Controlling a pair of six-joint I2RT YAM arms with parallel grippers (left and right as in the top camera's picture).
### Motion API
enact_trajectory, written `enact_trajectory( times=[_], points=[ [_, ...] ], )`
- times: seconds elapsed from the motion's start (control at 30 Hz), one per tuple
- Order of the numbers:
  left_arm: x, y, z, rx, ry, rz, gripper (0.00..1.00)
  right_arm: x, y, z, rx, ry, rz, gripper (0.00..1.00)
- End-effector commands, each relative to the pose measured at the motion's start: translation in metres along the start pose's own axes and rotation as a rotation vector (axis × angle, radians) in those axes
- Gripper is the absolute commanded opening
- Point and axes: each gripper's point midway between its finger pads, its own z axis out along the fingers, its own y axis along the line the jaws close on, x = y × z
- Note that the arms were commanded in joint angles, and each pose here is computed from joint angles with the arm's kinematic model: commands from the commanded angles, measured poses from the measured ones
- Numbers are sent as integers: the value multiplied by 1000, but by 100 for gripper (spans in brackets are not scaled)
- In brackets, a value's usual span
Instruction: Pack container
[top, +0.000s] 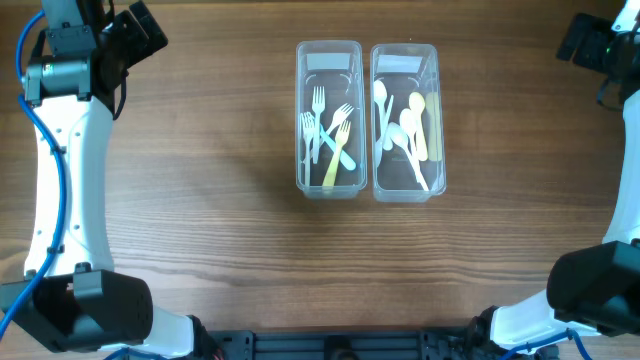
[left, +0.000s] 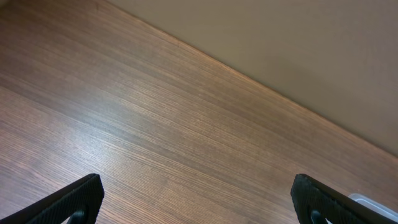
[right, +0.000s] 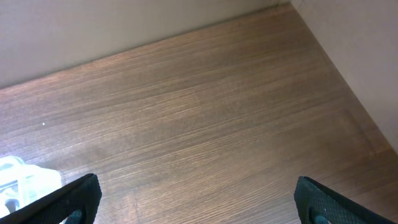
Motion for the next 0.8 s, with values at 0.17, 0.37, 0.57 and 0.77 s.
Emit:
enact_trajectory(
  times=[0.17,0.37,0.57,0.77],
  points=[
    [0,0,1,-5,1,0,100,4,4,5,-8,14,0,100],
    [0,0,2,-6,1,0,100,3,4,4,-8,10,0,100],
    [0,0,2,-6,1,0,100,-27,12,-72,-32,-156,-10,100],
    [0,0,2,-6,1,0,100,-47,28,-197,-92,-415,-29,99]
  ],
)
